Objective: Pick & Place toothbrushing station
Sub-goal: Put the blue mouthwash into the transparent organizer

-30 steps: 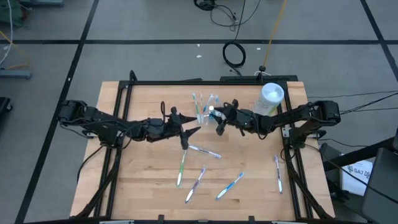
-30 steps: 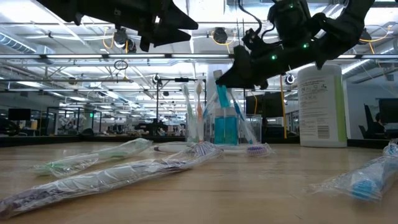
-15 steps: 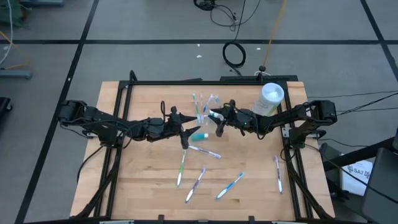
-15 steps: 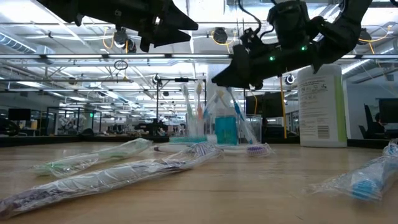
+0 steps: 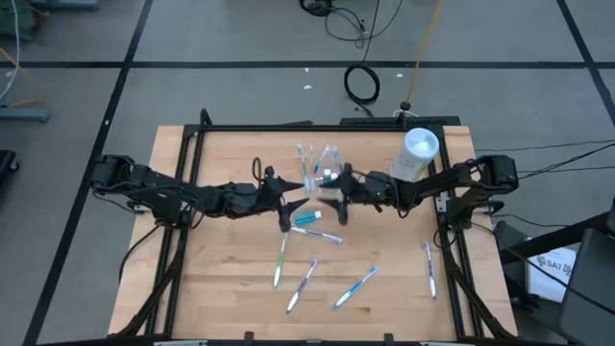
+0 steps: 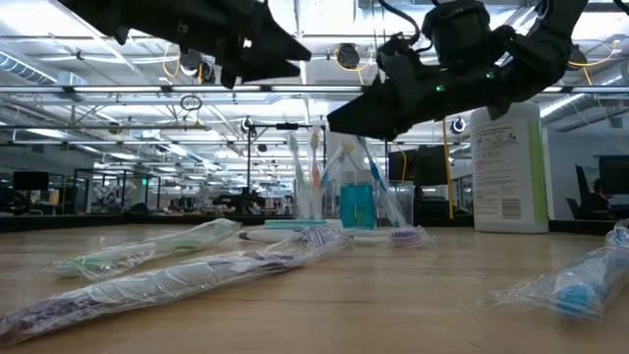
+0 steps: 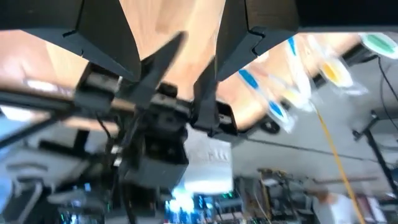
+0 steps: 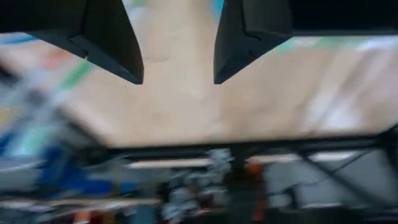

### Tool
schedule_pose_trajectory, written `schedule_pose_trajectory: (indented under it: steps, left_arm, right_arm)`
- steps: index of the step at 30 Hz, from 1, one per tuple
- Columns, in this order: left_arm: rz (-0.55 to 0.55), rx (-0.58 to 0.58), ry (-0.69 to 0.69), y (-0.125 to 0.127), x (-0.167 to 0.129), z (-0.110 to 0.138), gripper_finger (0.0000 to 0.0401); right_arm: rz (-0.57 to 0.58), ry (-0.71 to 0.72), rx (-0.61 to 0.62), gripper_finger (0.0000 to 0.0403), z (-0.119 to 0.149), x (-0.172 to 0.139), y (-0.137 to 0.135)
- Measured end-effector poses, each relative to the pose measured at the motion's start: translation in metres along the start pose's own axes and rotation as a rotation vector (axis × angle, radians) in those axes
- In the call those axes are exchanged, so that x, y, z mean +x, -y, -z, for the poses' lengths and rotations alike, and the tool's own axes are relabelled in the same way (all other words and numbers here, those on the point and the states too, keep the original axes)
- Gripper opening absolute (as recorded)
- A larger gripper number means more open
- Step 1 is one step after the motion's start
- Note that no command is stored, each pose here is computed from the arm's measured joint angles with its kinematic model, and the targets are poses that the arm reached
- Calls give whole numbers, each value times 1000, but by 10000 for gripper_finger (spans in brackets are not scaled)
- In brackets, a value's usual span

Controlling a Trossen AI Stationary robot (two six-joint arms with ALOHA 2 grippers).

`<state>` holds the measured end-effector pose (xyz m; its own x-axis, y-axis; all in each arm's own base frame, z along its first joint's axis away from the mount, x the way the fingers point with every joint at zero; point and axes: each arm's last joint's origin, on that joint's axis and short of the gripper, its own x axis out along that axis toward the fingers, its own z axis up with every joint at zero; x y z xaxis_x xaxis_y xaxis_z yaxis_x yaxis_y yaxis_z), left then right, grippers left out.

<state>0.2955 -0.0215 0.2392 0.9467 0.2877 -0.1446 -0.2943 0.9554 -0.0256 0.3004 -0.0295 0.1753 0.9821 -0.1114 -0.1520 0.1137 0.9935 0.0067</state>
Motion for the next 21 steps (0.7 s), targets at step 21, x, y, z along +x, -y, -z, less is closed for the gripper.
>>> schedule_pose_trajectory:
  steps: [21]
  left_arm:
    - [63,11,-155,1,-1,15,214]
  right_arm:
    - [-176,-246,-42,214,35,23,-22]
